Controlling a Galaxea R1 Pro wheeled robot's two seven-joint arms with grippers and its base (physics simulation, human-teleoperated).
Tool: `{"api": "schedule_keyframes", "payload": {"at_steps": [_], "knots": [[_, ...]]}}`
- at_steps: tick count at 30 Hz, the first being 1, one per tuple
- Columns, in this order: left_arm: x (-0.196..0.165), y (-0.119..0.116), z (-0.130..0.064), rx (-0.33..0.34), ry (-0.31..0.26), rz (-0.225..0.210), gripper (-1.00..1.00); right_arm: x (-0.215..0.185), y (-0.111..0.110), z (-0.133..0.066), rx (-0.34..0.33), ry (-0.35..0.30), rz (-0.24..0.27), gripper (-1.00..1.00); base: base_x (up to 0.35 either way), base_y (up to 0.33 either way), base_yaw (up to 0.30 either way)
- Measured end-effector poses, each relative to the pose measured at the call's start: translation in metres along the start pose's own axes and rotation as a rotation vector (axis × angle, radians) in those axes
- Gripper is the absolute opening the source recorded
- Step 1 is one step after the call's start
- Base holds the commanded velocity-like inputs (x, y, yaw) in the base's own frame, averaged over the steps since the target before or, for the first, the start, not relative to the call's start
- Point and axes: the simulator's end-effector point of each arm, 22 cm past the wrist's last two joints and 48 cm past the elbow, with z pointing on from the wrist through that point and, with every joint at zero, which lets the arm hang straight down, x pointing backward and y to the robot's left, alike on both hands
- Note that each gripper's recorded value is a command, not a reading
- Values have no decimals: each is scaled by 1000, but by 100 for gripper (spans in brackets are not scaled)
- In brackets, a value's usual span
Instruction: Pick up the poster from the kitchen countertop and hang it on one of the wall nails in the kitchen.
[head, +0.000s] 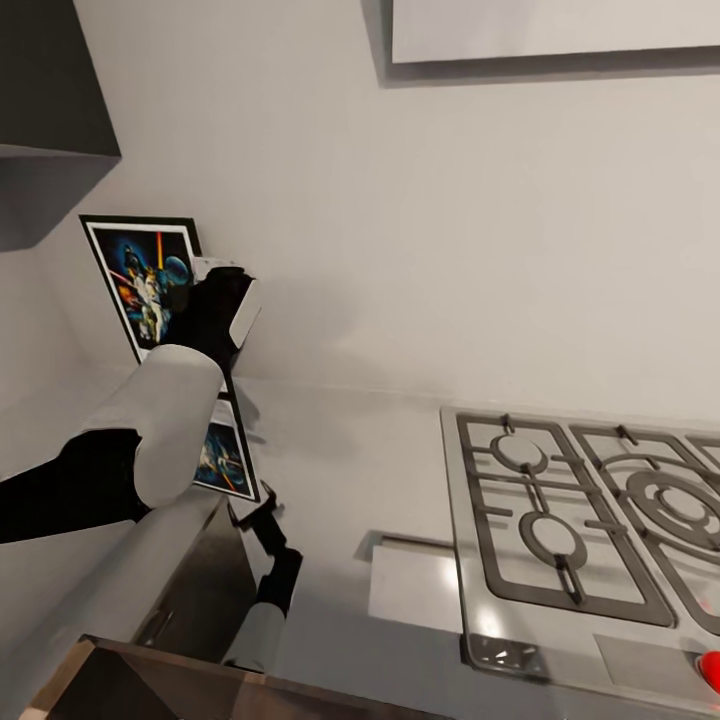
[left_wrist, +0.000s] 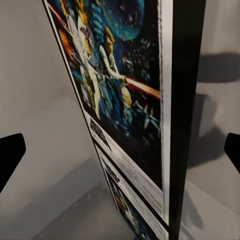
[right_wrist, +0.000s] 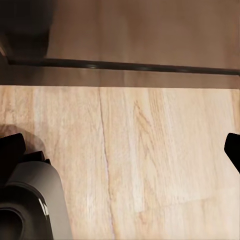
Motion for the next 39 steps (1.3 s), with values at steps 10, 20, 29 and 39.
{"api": "schedule_keyframes", "payload": {"at_steps": [10, 20, 29, 39], "knots": [[9, -7, 6, 8, 12, 5, 100, 5, -1, -1, 1, 14, -6, 100, 0, 0, 0], [18, -12, 14, 5, 22, 14, 100, 11, -2, -3, 2, 30, -13, 100, 0, 0, 0], [26, -14, 20, -2, 30, 21, 100, 16, -3, -4, 2, 44, -19, 100, 0, 0, 0], [36, -19, 27, -3, 41, 30, 100, 21, -4, -6, 2, 59, -25, 100, 0, 0, 0]]}}
